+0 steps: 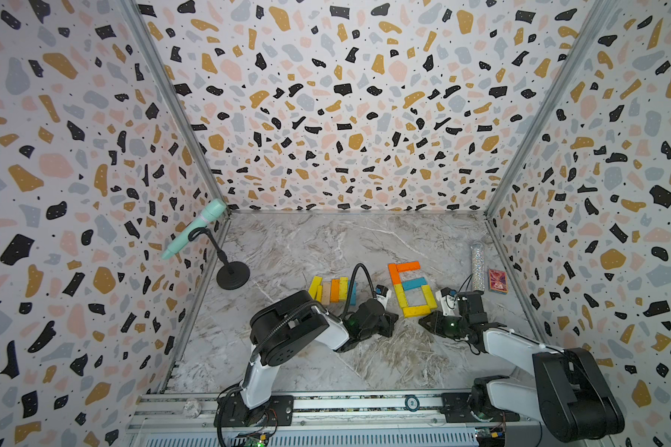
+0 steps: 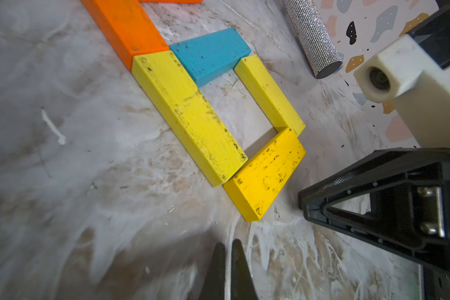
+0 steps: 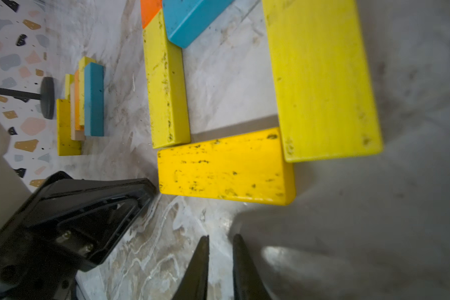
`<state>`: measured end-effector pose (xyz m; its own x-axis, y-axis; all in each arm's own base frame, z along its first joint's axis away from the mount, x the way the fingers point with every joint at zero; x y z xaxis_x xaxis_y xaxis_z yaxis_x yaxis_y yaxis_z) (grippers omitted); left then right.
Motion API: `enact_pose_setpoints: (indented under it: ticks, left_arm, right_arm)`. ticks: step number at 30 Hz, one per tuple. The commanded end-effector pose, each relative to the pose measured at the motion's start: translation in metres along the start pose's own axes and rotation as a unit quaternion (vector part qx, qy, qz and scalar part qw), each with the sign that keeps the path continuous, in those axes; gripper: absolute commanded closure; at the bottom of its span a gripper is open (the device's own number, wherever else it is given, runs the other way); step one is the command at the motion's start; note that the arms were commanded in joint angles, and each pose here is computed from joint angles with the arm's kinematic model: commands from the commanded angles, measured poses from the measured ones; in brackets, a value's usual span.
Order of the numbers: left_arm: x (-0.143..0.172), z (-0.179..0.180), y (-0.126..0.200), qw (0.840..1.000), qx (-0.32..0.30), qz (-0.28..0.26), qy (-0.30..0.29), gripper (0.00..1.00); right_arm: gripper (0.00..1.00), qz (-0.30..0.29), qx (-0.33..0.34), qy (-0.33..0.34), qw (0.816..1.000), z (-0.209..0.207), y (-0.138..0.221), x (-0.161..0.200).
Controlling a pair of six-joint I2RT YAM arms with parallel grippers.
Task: Assemble the number 6 with building blocks
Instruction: Adjust the building block at the center of the board.
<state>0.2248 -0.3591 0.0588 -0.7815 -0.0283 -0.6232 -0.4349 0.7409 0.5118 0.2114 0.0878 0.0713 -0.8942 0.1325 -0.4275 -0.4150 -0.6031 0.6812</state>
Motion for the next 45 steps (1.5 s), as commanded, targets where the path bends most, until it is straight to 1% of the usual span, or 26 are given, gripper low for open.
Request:
enact_pose_setpoints:
  ticks: [1,35,38,42,45]
  left_arm:
    - [0.001,0.006,0.003,1.0,-0.012,-0.006,0.002,1.0]
    - [0.003,0.008,0.001,1.0,-0.013,-0.004,0.003,1.0]
    - [0.002,0.007,0.001,1.0,-0.013,-0.004,0.003,1.0]
    - [0.001,0.007,0.002,1.0,-0.012,-0.006,0.002,1.0]
    - [0.0,0.006,0.002,1.0,-0.013,-0.007,0.001,1.0]
  right_arm:
    - [0.8,-0.009,-0.005,0.009,1.0,0.004,-0.003,-0.01]
    - [0.8,0.015,0.014,0.019,1.0,-0.003,-0.016,-0.015]
    - [0.79,0.015,0.015,0.02,1.0,-0.003,-0.017,-0.017]
    - [0.77,0.013,0.014,0.026,0.999,0.001,-0.014,-0.022]
    - [0.76,-0.001,0.011,0.034,0.999,0.008,-0.005,-0.029]
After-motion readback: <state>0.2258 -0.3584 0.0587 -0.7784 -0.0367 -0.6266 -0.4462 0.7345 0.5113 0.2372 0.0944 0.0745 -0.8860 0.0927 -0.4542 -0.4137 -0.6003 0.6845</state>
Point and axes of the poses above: each gripper's point midway between its finger pads, its own y axis back along the fingers, its own z axis along the line the jaws close on, x = y × z, the point moved 7 cm from there along y, back along the fingers, and after that the axes turned 6 degrees about y, right-handed, at the moved point
